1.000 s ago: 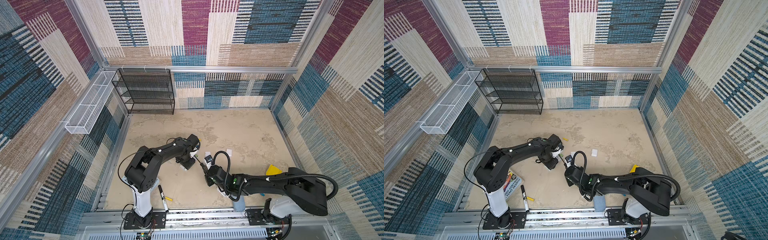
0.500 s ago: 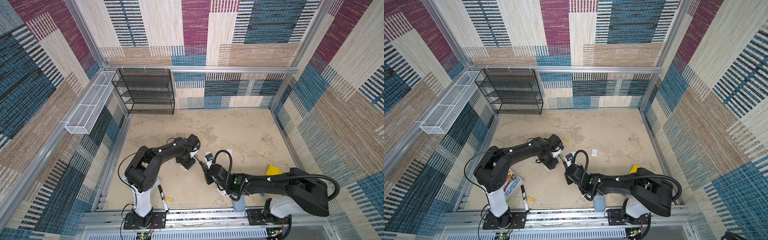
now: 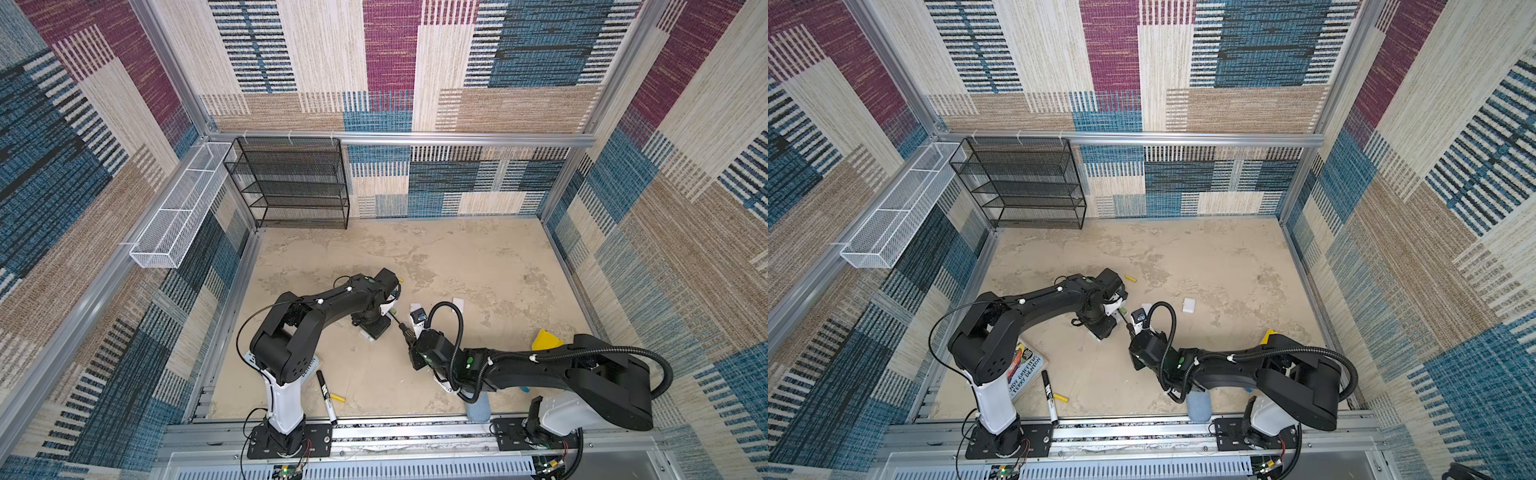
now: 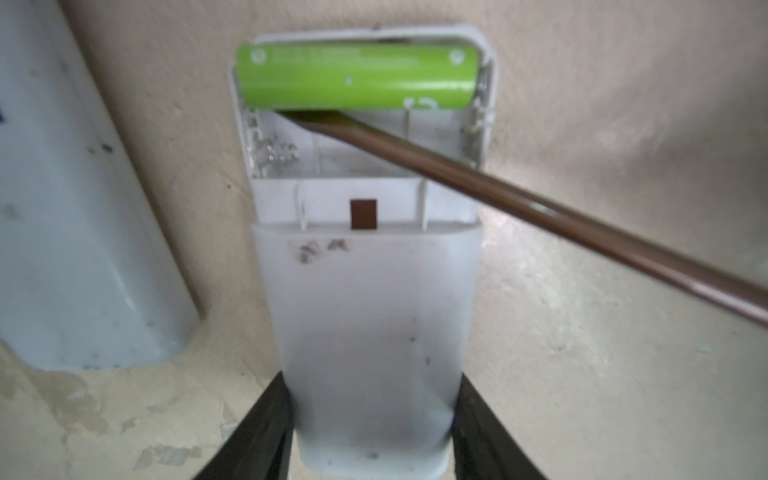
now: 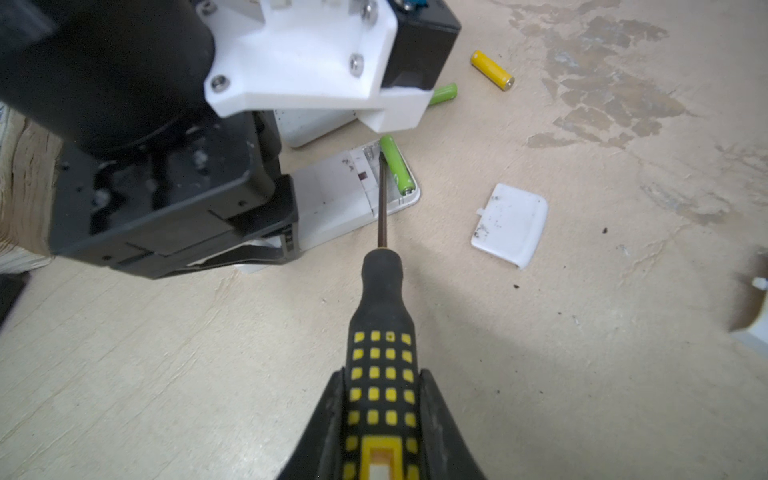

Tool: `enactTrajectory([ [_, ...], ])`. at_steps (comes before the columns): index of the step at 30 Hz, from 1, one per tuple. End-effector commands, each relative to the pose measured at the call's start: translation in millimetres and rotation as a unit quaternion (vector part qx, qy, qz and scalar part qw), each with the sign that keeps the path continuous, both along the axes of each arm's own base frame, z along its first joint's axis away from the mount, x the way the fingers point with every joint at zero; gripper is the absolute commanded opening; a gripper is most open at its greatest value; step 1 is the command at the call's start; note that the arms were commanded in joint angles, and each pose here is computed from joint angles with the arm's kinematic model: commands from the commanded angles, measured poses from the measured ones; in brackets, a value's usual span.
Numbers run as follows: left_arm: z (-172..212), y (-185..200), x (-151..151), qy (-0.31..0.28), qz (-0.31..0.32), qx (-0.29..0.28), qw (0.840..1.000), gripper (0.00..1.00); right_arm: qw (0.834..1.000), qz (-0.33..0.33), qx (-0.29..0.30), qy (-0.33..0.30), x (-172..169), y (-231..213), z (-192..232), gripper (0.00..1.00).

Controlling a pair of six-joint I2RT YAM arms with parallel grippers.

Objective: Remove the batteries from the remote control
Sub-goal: 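Pry the remaining green battery upward out of the slot with the screwdriver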

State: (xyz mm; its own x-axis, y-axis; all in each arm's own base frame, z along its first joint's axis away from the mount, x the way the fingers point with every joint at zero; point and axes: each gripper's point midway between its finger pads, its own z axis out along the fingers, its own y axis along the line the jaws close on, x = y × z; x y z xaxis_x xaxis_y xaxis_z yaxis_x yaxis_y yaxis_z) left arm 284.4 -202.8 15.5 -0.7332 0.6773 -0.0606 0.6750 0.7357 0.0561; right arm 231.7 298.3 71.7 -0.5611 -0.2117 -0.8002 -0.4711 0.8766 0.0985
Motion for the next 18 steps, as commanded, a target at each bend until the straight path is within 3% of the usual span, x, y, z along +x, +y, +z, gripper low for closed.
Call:
enactTrajectory([
  [1,-10.1,-13.3,-24.6,0.061,-0.013,-0.037,0.997,0.18,1.0,-0.013,0.014,-0.02,8.1,3.3,11.3,0.0],
  [18,-10.6,-12.3,-25.9,0.064,-0.015,-0.035,0.997,0.18,0.998,-0.036,0.03,-0.032,8.8,-8.3,21.5,0.0],
])
